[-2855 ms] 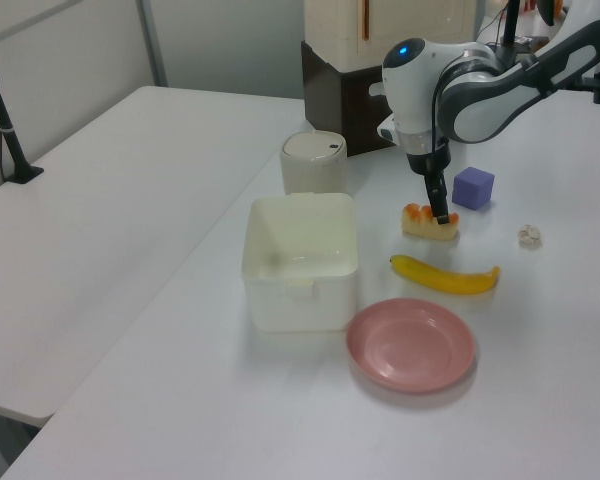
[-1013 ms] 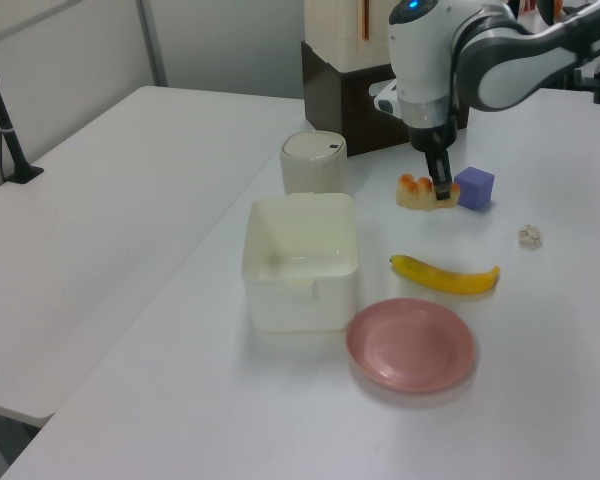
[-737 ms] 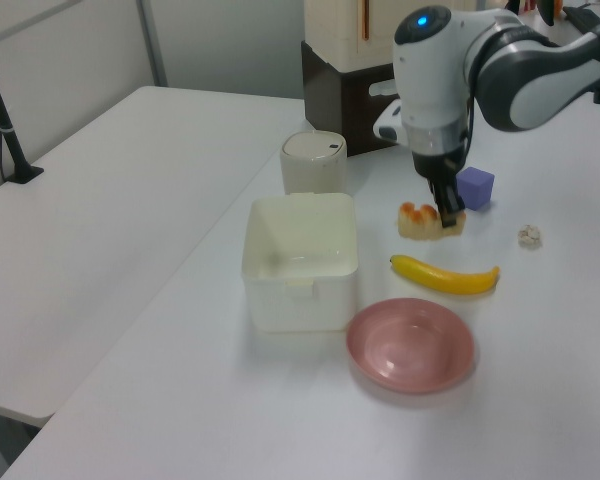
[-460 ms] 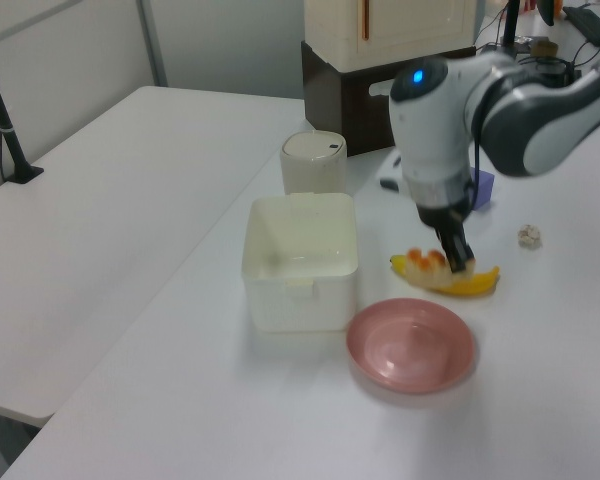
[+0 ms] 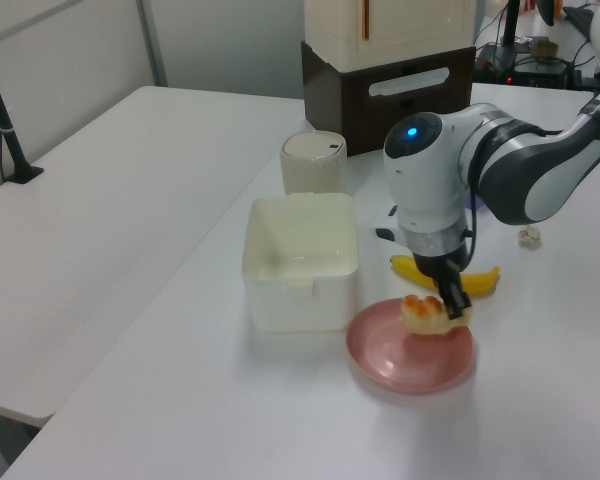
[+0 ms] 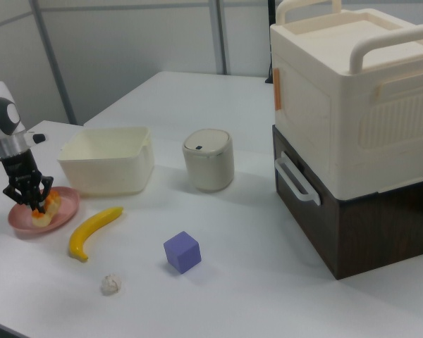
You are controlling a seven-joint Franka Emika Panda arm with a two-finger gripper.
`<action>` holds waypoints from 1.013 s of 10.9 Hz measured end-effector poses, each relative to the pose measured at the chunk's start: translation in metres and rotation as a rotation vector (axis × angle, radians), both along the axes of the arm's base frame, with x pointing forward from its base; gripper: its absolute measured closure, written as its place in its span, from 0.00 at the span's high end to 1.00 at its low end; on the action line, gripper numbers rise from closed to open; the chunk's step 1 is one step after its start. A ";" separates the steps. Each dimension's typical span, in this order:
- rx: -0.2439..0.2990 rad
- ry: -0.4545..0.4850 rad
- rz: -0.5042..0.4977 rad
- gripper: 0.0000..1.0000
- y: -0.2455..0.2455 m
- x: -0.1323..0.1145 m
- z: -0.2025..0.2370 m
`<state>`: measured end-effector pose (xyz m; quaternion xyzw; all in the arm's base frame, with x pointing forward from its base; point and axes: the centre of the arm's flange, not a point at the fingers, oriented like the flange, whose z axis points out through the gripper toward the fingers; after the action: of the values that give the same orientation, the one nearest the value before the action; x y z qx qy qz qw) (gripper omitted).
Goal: Put the bread on a plate
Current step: 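Lift the bread roll and carry it over the pink plate, then lower the bread roll onto the plate and open the gripper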
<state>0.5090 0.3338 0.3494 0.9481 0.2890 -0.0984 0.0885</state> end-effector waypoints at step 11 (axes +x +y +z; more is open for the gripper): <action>0.051 -0.085 -0.105 0.56 0.029 0.018 -0.015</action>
<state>0.5269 0.3627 0.3343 0.9672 0.2374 -0.0553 0.0714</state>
